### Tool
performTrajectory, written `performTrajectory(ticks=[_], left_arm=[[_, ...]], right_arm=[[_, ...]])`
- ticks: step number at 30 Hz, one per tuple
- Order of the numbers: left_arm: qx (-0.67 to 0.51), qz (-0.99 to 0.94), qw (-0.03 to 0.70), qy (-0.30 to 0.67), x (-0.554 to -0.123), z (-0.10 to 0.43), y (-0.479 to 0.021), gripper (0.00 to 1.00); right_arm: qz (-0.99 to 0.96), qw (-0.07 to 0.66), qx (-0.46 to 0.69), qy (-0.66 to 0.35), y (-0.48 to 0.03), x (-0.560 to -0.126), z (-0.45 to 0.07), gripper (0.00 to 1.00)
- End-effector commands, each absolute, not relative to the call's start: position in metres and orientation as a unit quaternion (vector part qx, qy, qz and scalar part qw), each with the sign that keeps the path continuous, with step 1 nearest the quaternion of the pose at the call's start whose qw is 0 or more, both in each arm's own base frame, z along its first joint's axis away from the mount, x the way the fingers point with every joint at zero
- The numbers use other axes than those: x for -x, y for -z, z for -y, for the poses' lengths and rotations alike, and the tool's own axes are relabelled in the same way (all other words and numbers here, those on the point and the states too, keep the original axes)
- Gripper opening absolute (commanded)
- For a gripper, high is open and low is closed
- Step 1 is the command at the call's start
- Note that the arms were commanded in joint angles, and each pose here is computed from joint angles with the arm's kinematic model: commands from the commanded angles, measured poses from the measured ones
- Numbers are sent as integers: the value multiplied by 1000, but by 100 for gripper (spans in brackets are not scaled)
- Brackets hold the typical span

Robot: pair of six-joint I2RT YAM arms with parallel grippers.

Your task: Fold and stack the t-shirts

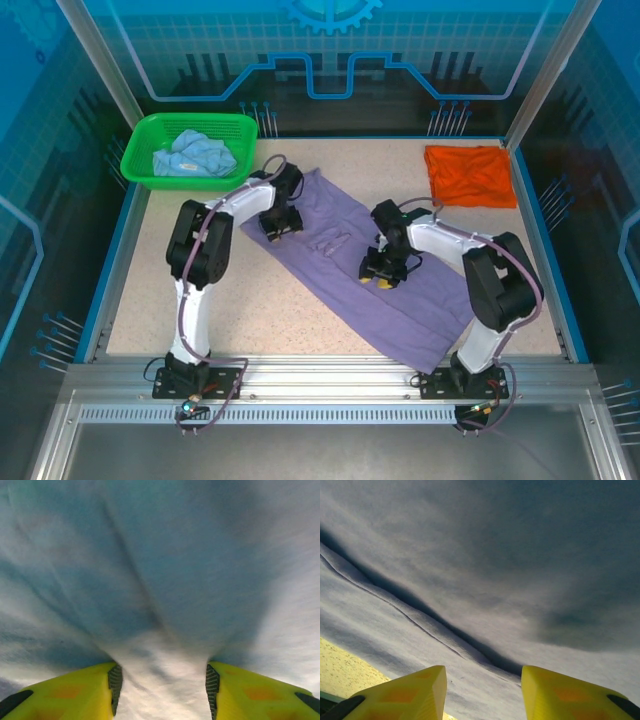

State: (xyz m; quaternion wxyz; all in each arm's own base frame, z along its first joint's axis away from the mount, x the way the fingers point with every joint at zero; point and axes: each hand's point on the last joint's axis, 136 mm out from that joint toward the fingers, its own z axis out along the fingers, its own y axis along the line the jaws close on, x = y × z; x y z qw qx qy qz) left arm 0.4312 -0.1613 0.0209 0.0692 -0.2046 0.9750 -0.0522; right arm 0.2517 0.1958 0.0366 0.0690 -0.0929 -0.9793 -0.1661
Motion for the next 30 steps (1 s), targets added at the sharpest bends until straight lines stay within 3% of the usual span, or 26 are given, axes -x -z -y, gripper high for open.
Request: performTrajectory(ticks=[1, 4, 10, 16, 19, 24, 30], left_arm=[[184, -980, 55, 45, -460, 174, 12, 51], [177, -981, 54, 64, -489, 194, 20, 51], [168, -968, 127, 136, -564, 227, 2, 55], [190, -941, 202, 195, -595, 206, -79, 70], [172, -935, 238, 198, -587, 195, -135, 79], [181, -930, 266, 177, -546, 163, -198, 83], [218, -925, 274, 149, -479, 120, -203, 86]], right_arm=[[977, 73, 86, 181, -40, -255, -215, 44], [976, 62, 65, 199, -46, -259, -232, 45], [970, 62, 57, 229, -47, -265, -257, 46], [968, 98, 65, 221, -28, -276, -273, 46], [967, 110, 77, 218, -14, -282, -281, 45], [960, 123, 118, 222, 9, -295, -301, 45], [949, 131, 162, 237, 17, -314, -351, 45]])
